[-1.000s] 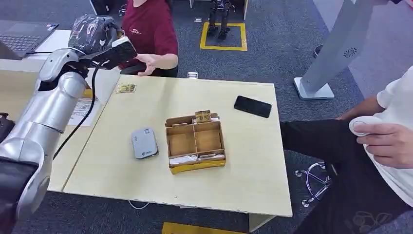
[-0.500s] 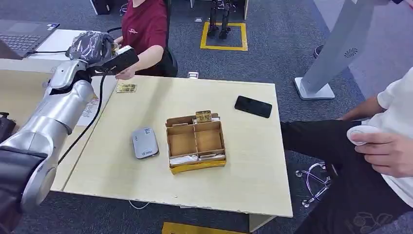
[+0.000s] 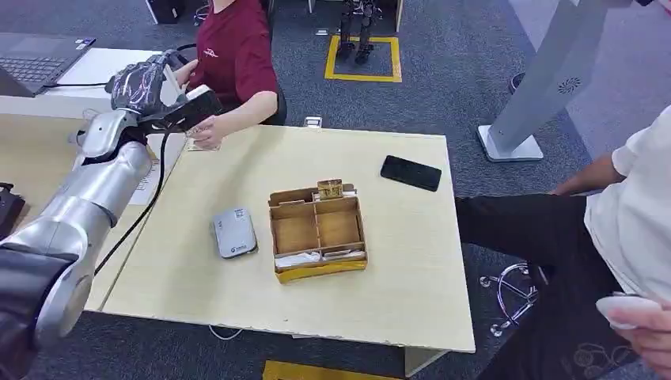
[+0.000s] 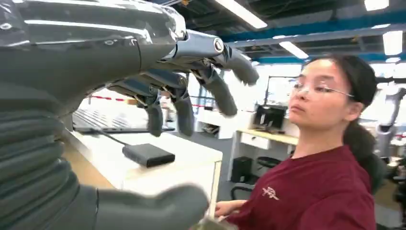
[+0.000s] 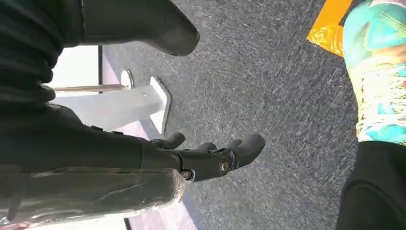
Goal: Pass the card to the sensor for recognition and then transmit it.
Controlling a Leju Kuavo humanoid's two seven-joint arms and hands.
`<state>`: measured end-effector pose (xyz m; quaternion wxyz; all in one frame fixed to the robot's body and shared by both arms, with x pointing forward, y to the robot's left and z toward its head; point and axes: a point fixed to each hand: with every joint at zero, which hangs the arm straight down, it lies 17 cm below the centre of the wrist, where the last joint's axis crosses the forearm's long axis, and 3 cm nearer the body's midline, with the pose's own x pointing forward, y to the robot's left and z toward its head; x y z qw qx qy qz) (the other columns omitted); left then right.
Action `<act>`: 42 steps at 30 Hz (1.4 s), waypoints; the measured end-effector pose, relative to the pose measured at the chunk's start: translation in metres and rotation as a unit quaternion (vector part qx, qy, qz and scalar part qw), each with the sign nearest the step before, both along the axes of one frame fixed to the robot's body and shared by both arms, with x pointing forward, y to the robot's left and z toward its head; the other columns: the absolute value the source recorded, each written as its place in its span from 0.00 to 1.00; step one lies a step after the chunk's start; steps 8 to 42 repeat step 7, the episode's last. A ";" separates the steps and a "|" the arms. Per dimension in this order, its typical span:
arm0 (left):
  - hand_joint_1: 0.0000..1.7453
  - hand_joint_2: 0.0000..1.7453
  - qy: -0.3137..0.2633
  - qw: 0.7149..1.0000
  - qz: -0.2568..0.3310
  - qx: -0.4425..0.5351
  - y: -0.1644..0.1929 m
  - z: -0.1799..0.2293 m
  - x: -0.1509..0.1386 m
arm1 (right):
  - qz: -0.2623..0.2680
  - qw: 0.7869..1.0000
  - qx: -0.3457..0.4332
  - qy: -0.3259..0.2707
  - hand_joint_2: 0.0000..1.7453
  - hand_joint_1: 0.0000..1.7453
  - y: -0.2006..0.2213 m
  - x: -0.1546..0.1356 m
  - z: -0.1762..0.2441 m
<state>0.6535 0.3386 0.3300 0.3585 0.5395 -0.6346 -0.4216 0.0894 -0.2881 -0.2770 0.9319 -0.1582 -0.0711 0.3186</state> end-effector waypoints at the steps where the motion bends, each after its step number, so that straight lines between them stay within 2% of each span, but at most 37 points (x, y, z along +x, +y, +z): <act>1: 0.00 1.00 0.000 1.000 -0.001 -0.003 0.006 -0.008 -0.003 | -0.002 1.000 0.000 0.000 1.00 0.00 0.000 0.000 0.000; 7: 0.00 1.00 0.002 0.999 0.035 -0.036 0.082 -0.077 -0.043 | -0.020 1.000 -0.003 0.008 1.00 0.00 -0.001 -0.006 0.000; 42: 0.00 1.00 0.002 0.999 0.035 -0.036 0.082 -0.077 -0.043 | -0.020 1.000 -0.003 0.008 1.00 0.00 -0.001 -0.006 0.000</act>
